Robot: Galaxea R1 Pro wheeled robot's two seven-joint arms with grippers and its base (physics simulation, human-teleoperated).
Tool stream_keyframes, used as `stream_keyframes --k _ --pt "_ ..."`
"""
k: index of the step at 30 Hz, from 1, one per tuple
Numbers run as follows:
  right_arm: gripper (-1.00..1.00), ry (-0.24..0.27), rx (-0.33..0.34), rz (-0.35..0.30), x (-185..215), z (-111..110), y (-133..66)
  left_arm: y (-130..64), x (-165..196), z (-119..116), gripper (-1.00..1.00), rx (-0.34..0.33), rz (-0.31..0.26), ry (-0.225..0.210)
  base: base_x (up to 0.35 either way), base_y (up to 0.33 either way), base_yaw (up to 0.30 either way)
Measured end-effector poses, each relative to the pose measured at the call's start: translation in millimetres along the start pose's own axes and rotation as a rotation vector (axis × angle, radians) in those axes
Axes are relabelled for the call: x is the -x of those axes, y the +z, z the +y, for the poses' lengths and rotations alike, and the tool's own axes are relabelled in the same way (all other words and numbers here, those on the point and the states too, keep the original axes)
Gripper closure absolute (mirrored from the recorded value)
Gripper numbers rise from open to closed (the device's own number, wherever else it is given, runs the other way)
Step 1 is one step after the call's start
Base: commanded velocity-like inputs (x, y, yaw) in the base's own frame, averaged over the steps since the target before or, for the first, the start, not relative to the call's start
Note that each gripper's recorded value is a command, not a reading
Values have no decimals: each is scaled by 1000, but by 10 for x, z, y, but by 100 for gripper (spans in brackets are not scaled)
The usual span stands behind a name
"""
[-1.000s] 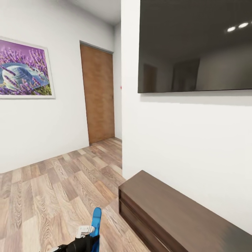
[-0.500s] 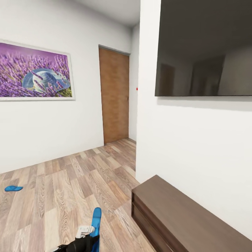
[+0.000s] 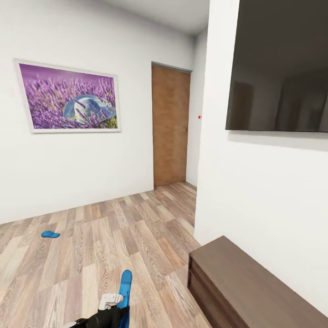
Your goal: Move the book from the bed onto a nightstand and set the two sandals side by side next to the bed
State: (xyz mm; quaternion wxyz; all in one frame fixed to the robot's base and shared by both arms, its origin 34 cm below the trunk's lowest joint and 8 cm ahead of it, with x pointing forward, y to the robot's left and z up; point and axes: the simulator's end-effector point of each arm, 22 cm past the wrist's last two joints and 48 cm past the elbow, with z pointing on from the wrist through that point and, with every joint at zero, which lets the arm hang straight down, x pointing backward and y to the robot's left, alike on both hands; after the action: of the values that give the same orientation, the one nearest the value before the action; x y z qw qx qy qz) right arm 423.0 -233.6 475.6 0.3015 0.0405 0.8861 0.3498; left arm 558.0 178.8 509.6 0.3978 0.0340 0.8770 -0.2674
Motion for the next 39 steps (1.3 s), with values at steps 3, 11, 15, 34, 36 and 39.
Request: stream_keyframes --k 3,11,15,34,36,39 --pt "-100 0 0 0 40 38 -30 -26 50 -26 100 0 1 0 0 0 293" --pt "-100 0 0 0 144 139 -108 -94 184 -94 100 -1 1 1 0 0 293" --pt "-100 -1 -3 0 203 172 -161 -127 248 -131 100 -1 1 0 0 0 293" --pt "-100 0 -8 -2 445 386 -360 -294 546 -303 100 -11 3 -3 0 0 286" --pt "-100 0 -8 -2 468 410 -379 -311 577 -323 100 -12 3 -4 0 0 122" --pt "-100 0 -8 -2 502 446 -409 -341 628 -338 100 -12 2 -4 0 0 36"
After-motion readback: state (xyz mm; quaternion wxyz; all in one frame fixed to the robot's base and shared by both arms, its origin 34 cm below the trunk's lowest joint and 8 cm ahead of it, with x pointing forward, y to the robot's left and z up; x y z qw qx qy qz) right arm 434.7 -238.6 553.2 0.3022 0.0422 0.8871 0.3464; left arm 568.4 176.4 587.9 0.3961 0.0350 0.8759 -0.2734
